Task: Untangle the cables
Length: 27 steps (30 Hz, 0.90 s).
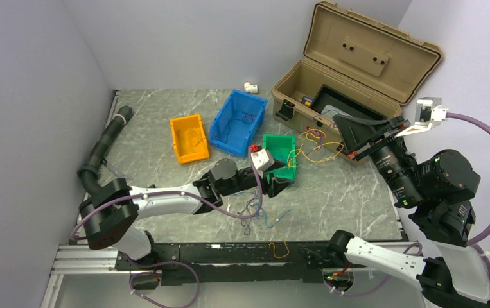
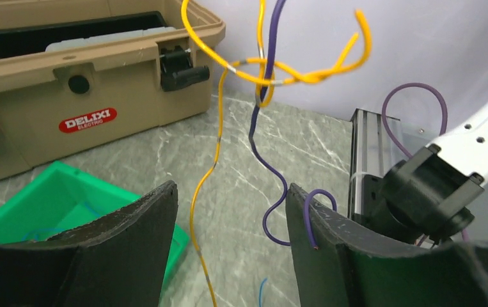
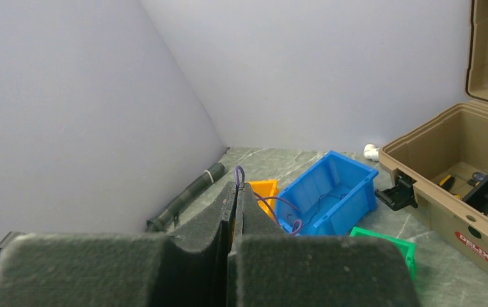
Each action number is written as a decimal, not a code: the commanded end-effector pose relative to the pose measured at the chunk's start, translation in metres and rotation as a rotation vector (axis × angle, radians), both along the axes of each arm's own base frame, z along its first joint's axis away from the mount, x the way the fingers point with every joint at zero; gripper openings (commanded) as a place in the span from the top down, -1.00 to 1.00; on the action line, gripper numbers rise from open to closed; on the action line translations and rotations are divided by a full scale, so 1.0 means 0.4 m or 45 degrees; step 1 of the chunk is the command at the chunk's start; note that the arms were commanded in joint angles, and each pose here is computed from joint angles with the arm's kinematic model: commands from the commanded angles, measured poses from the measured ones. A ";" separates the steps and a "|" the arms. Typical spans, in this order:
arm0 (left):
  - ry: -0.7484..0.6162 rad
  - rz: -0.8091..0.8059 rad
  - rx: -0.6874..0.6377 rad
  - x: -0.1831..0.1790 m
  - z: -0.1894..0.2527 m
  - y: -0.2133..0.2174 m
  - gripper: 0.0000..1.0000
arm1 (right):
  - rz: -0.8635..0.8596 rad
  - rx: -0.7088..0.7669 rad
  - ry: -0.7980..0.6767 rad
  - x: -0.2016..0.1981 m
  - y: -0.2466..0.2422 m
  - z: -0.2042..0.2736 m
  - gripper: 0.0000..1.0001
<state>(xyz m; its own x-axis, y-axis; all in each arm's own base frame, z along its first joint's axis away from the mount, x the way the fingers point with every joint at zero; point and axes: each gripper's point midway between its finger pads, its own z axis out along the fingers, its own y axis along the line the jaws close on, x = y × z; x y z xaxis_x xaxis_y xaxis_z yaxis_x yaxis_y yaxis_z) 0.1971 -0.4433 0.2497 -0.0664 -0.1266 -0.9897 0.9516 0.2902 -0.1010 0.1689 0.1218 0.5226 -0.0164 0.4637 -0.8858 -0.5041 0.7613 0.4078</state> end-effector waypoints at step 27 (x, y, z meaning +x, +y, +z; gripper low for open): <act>-0.042 0.331 0.152 0.007 0.079 0.236 -0.56 | -0.098 -0.049 0.046 0.017 -0.031 -0.042 1.00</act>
<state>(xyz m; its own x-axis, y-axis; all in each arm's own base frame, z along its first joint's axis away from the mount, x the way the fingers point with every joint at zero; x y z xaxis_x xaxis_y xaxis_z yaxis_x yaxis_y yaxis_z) 0.1929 -0.3514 0.2762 -0.0445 -0.0528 -0.9976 0.8642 0.4990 -0.0649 0.1784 0.1168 0.4999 -0.0299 0.4211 -0.9065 -0.4367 0.8103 0.3908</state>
